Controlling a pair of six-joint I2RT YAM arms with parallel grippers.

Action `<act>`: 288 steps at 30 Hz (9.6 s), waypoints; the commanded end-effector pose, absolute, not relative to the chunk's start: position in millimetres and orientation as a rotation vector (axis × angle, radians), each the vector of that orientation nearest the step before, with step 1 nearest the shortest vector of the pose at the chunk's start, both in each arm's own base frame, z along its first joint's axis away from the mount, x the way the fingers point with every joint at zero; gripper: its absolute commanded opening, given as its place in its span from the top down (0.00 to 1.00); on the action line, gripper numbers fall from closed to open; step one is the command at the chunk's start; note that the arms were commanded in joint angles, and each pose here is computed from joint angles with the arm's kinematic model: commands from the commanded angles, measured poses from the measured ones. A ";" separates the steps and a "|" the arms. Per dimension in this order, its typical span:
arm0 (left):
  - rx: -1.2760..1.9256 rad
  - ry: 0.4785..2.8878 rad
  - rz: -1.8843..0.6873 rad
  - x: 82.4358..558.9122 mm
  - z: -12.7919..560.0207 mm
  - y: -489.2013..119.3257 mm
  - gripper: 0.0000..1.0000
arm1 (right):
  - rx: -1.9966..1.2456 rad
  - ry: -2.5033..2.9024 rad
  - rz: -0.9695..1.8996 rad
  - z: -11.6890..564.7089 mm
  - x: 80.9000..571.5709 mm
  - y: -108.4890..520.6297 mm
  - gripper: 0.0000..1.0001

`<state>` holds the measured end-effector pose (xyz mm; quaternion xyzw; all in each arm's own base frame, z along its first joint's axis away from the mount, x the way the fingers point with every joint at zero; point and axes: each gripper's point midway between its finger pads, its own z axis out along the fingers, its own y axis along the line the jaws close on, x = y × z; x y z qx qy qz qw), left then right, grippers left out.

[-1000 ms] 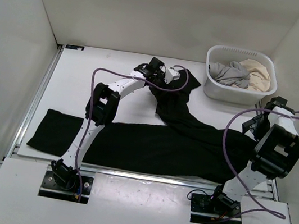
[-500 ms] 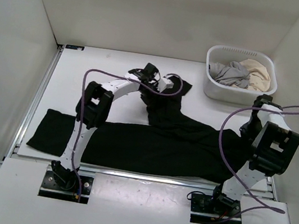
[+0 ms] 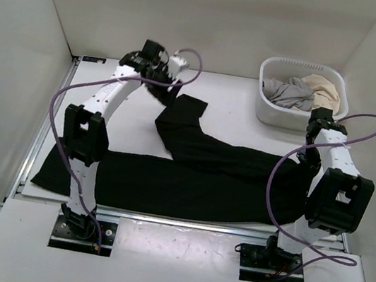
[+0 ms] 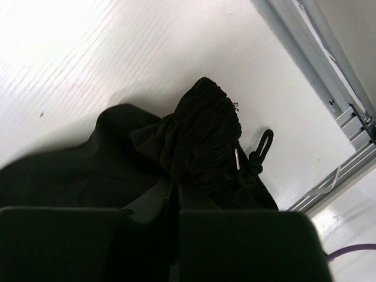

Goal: Fold and stack the trousers
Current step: Flatten the trousers out

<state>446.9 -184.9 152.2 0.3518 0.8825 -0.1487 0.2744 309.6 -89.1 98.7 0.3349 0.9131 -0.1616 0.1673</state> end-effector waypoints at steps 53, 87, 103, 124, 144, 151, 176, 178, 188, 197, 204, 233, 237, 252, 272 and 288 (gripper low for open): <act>0.275 2.751 -0.076 388.5 101.1 28.7 0.83 | 1.036 2.457 -0.281 102.5 283.5 -79.3 1.00; 0.232 2.766 0.053 374.8 121.7 74.4 0.38 | 1.207 2.641 -0.116 39.7 254.2 -80.0 0.10; 0.409 2.793 0.035 301.6 94.4 90.1 0.31 | 1.188 2.627 -0.145 42.4 259.3 -88.5 0.35; 0.363 2.820 -0.043 354.1 43.8 85.7 0.86 | 1.168 2.607 -0.144 47.1 254.3 -87.5 0.89; 0.272 2.871 -0.138 357.7 55.4 77.8 0.15 | 1.156 2.495 -0.168 139.7 212.2 -79.2 1.00; 0.159 2.854 -0.226 397.6 30.9 74.0 0.04 | 1.158 2.485 -0.122 131.6 209.6 -72.2 1.00; 0.284 2.666 -0.177 424.1 140.5 49.2 0.86 | 1.125 2.451 -0.157 143.0 218.9 -81.3 1.00; 0.232 2.733 -0.200 454.8 108.6 55.2 0.86 | 1.124 2.407 -0.131 146.2 238.6 -85.4 1.00; 0.116 2.697 -0.172 533.6 58.0 71.5 0.28 | 1.164 2.451 -0.050 133.1 309.4 -99.5 1.00; 0.074 2.601 -0.085 501.4 105.4 99.0 0.00 | 1.143 2.431 -0.048 138.4 309.0 -99.7 1.00; 0.088 2.786 -0.132 461.5 38.7 92.8 0.06 | 1.135 2.436 -0.007 136.6 313.3 -95.4 1.00; 0.189 2.951 0.096 347.2 39.9 152.4 0.31 | 1.162 2.564 -0.039 103.9 259.3 -78.7 1.00; 0.074 2.804 0.109 392.1 76.6 168.4 0.20 | 1.158 2.578 0.021 96.9 261.4 -71.4 1.00; -0.030 2.869 -0.216 440.7 30.8 127.9 0.06 | 1.134 2.606 -0.018 86.9 262.6 -72.0 1.00; 0.049 2.628 -0.135 448.0 124.6 120.0 0.86 | 1.079 2.559 -0.095 106.5 235.5 -80.7 0.20; 0.060 2.578 -0.201 406.4 173.5 111.6 0.86 | 1.295 2.578 -0.037 76.5 282.4 -112.2 0.08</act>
